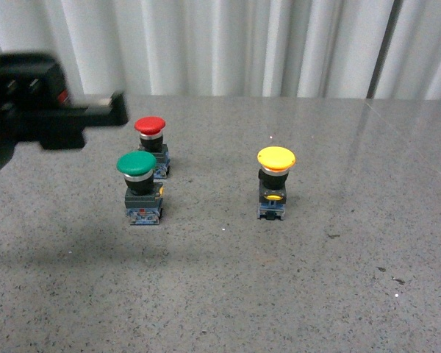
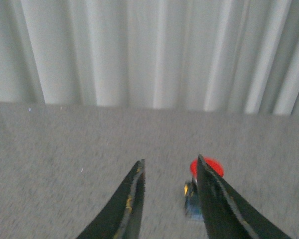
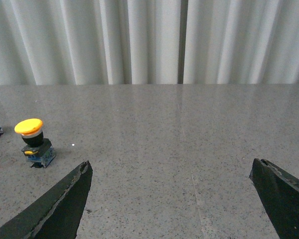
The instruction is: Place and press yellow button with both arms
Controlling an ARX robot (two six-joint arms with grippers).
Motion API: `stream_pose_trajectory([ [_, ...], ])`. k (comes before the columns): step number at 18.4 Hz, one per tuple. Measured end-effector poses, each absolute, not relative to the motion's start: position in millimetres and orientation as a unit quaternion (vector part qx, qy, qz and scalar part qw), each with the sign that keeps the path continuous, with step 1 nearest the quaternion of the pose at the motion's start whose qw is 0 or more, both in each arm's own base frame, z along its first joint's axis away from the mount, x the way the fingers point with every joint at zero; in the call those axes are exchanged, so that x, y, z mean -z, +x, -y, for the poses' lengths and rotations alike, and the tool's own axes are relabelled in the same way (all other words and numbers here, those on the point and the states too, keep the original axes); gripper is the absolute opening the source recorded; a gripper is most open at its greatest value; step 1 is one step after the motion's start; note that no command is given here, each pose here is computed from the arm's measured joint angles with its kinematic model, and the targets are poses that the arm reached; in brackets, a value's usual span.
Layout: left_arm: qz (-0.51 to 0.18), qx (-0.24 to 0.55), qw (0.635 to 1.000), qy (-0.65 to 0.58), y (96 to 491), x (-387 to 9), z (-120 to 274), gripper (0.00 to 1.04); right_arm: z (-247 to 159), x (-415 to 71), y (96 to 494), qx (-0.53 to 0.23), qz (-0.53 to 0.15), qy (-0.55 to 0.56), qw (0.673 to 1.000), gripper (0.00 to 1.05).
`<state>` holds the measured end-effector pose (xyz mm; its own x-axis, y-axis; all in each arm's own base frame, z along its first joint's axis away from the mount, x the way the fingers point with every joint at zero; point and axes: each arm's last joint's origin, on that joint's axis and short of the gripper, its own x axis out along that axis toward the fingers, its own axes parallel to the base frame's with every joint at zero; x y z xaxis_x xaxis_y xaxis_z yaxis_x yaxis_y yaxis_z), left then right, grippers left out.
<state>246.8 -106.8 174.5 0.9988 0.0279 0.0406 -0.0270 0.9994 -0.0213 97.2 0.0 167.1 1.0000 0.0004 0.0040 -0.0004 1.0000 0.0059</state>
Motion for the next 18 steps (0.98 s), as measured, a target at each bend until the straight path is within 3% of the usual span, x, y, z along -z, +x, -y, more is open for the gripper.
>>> stream_pose_trajectory([
  [1,0.012,-0.011,1.000,-0.006,242,-170,102,0.27,0,-167,97,0.000,0.002,0.003,1.000,0.98],
  [3,-0.023,0.003,1.000,0.010,220,-155,80,0.07,0,-167,97,0.000,0.002,0.003,1.000,0.98],
  [4,-0.015,0.000,1.000,0.006,212,-158,69,0.02,0,-167,97,0.000,0.002,0.003,1.000,0.98],
  [18,-0.004,-0.005,1.000,0.000,139,-165,0,0.02,0,-167,97,0.000,0.002,0.003,1.000,0.98],
])
